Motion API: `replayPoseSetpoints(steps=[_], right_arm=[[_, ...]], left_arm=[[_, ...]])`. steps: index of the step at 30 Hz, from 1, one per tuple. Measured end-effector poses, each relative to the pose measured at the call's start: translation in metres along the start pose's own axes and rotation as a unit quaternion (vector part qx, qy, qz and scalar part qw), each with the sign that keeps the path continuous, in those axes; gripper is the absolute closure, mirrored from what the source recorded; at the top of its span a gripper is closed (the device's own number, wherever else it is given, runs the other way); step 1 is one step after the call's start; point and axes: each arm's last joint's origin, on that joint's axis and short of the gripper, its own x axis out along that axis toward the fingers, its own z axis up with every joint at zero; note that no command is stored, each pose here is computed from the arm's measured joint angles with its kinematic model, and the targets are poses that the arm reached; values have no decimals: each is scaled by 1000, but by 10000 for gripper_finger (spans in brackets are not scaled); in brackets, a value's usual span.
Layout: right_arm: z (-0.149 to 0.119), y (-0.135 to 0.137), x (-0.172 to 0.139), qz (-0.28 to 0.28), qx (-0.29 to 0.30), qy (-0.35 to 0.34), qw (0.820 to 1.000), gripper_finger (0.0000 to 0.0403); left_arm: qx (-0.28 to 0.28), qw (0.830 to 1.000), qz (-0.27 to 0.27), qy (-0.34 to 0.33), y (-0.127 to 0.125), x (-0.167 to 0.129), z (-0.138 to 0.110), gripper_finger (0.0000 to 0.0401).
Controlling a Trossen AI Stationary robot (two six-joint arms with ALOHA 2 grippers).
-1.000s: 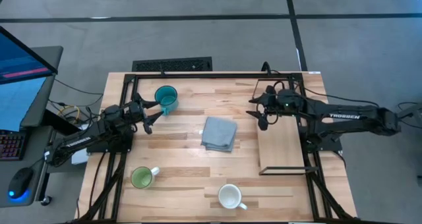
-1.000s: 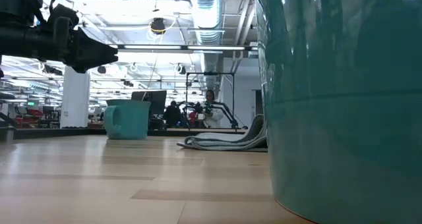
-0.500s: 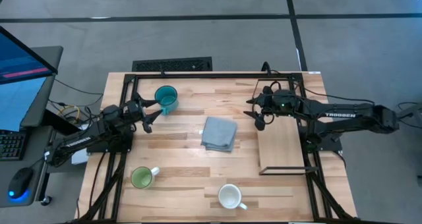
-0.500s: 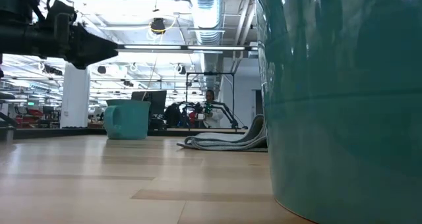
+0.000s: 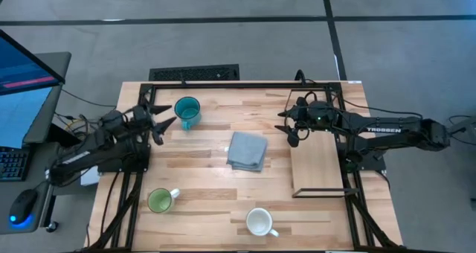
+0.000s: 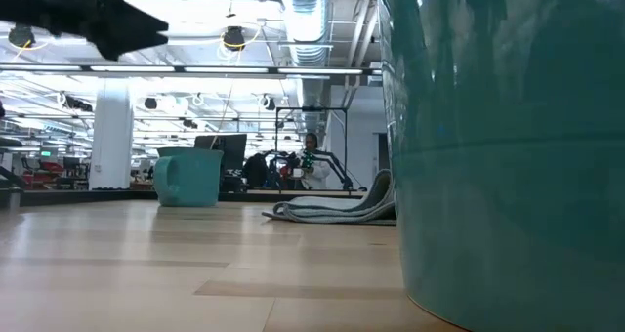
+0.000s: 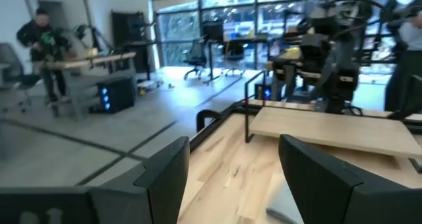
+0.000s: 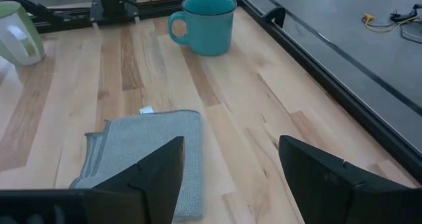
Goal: Stack small to large cups/mugs on shelf
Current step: Put the mug on the shelf
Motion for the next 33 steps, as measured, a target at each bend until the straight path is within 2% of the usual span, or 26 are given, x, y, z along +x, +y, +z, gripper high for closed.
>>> replayPoseSetpoints(steps=[6,11,18,25,28,33], right_arm=[[0,-1,0,-1,0,-1,1000,132],[0,-5,0,-11,4,-1,1000,132],[0,-9,0,-20,10,0,1000,132],[-1,-9,0,-20,10,1,1000,132],[0,-6,0,-10,7,-1,1000,132],[20,11,-5,67,-21,-22,997,132]], left_arm=[[-4,996,26,83,1,19,28,175],[4,989,6,145,0,39,45,175],[15,974,-38,221,-4,67,39,175],[19,970,-136,199,-13,93,33,175],[19,968,-146,205,-15,101,29,175],[34,965,-149,212,-15,110,24,175]])
